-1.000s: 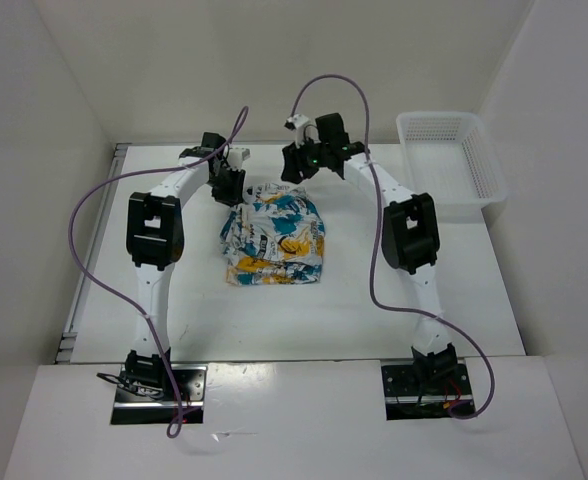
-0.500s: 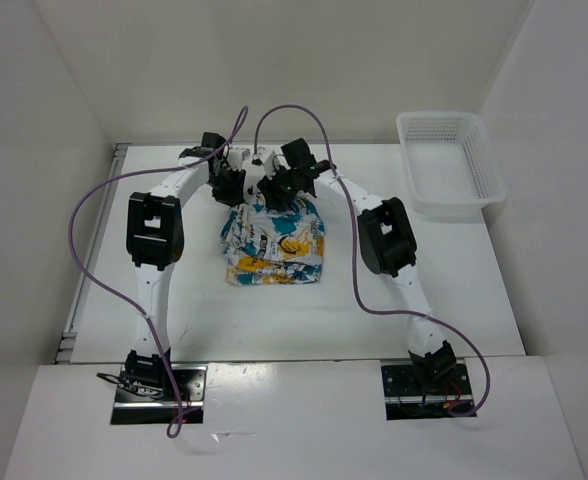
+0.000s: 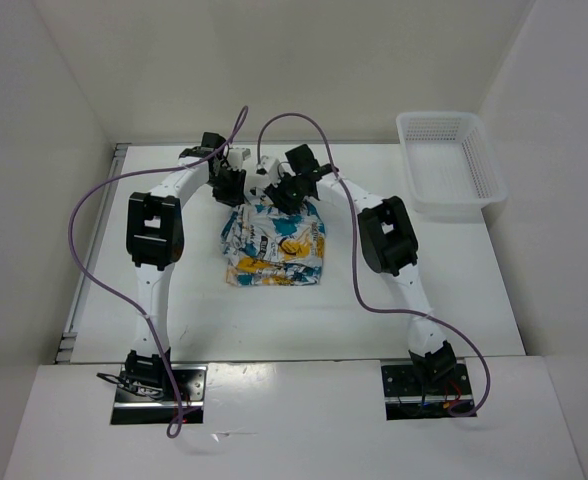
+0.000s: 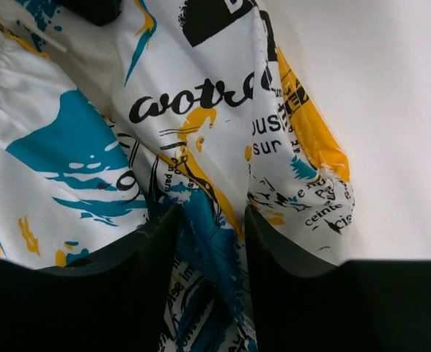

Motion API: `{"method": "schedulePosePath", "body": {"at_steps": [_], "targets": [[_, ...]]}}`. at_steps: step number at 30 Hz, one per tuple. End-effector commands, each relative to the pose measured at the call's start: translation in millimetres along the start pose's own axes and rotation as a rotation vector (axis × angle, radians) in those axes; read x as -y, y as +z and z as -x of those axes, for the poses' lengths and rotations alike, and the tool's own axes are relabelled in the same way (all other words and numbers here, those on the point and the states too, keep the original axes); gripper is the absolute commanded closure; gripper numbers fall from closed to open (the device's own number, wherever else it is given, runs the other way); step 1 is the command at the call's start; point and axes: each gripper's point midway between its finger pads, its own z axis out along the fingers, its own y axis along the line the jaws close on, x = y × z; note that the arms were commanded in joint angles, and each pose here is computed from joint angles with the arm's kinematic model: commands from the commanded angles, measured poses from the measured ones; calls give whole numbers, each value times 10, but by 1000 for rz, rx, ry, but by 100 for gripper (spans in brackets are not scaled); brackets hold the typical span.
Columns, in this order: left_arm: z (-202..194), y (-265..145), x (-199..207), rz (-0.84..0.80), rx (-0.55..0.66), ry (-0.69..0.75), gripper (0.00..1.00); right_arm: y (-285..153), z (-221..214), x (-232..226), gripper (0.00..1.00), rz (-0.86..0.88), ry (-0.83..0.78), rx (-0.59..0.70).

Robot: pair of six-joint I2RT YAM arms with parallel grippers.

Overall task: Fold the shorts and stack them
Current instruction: Fold the shorts

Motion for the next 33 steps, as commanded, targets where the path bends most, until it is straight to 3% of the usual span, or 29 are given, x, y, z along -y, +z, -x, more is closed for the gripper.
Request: {"method": "schedulePosePath", "body": {"at_steps": [1, 3, 5, 6, 9, 10, 21, 28, 31, 33], "targets": [[136, -193, 127, -26, 44, 23, 65, -114, 53, 30, 53, -14, -53, -5], [136, -192, 127, -26, 43, 23, 65, -118, 34, 24, 53, -10, -64, -13], [160, -230, 123, -16, 51, 26, 65, -119, 19, 4, 59, 7, -93, -17], [160, -230, 123, -16, 51, 26, 70, -123, 0, -8, 74, 11, -90, -24], [120, -211, 103, -8, 41, 22, 82, -136, 82, -18, 97, -3, -99, -10], [85, -195, 72, 7, 31, 19, 86, -135, 102, 27, 99, -24, -104, -6], [-81, -214, 30, 39, 6, 10, 85, -625, 907, 445, 99, -133, 10, 218], [-31, -211, 25, 40, 16, 14, 84, -736, 940, 556, 99, -155, 14, 233], [-31, -211, 25, 40, 16, 14, 74, -718, 898, 561, 98, -160, 19, 222], [18, -206, -13, 59, 25, 17, 55, -699, 844, 571, 65, -170, 34, 207]]}}
